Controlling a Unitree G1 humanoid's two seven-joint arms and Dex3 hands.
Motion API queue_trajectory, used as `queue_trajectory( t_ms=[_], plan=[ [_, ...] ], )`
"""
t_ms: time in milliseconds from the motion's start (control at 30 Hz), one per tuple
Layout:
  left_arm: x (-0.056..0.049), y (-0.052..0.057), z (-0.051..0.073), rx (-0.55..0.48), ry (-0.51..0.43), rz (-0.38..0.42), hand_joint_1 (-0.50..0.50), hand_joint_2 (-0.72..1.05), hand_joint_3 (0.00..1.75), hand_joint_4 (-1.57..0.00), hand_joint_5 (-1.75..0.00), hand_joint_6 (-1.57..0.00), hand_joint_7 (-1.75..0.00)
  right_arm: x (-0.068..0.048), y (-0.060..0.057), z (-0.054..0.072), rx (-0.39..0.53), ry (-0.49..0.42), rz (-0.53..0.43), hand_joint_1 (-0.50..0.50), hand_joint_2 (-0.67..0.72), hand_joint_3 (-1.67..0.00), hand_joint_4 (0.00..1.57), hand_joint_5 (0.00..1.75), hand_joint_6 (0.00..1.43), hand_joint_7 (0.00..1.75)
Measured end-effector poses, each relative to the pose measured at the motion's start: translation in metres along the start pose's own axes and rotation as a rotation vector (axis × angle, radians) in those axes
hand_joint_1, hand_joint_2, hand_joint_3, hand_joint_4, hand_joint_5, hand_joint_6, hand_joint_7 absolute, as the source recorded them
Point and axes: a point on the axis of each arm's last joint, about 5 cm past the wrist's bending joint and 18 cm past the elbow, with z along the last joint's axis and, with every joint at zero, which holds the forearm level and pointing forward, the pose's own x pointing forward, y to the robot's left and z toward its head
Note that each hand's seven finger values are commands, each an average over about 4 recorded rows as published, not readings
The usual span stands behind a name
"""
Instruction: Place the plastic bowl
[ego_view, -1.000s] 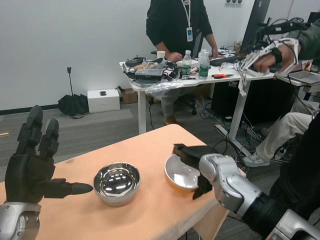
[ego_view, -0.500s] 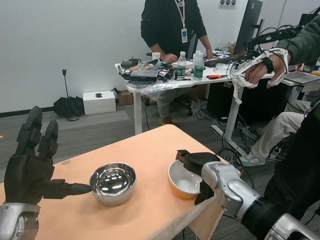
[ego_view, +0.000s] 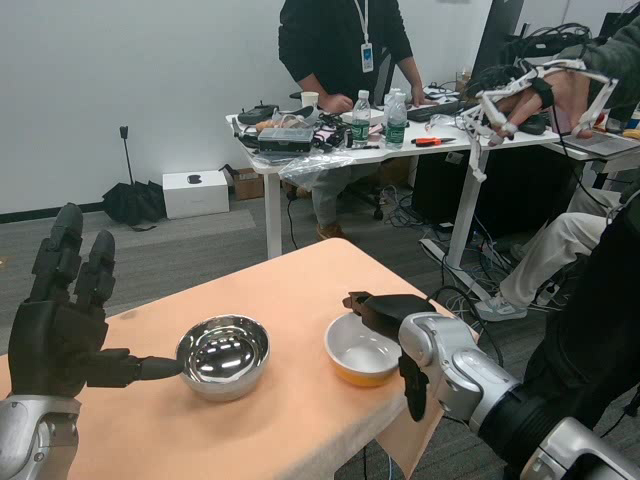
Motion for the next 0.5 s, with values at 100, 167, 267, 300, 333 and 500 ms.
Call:
queue_trajectory(
  t_ms=[100,167,267,300,333,500],
  plan=[
    [0.0,0.0,0.0,0.0,0.001,0.0,-0.5,0.07,0.07,0.0,0.0,0.0,0.0,-0.003,-0.004,-0.001,0.052,-0.015,-0.009,-0.45,0.6,0.0,0.0,0.0,0.0,0.0],
    [0.0,0.0,0.0,0.0,0.002,0.0,-0.5,0.07,0.09,0.0,0.0,0.0,0.0,-0.005,-0.007,-0.004,0.119,-0.029,-0.006,-0.44,0.6,0.0,0.0,0.0,0.0,0.0],
    [0.0,0.0,0.0,0.0,0.003,0.0,-0.5,0.07,0.09,0.0,0.0,0.0,0.0,-0.008,-0.009,-0.008,0.172,-0.039,-0.014,-0.43,0.6,0.0,0.0,0.0,0.0,0.0],
    [0.0,0.0,0.0,0.0,0.003,0.0,-0.5,0.07,0.09,0.0,0.0,0.0,0.0,-0.008,-0.01,-0.008,0.178,-0.041,-0.02,-0.42,0.6,0.0,0.0,0.0,0.0,0.0],
    [0.0,0.0,0.0,0.0,0.003,0.0,-0.5,0.07,0.07,0.0,0.0,0.0,0.0,-0.01,-0.012,-0.01,0.197,-0.049,-0.031,-0.42,0.6,0.0,0.0,0.0,0.0,0.0],
    [0.0,0.0,0.0,0.0,0.004,0.0,-0.5,0.07,0.09,0.0,0.0,0.0,0.0,-0.018,-0.018,-0.02,0.384,-0.16,-0.156,-0.42,0.6,0.0,0.0,0.0,0.0,0.0]
  ],
)
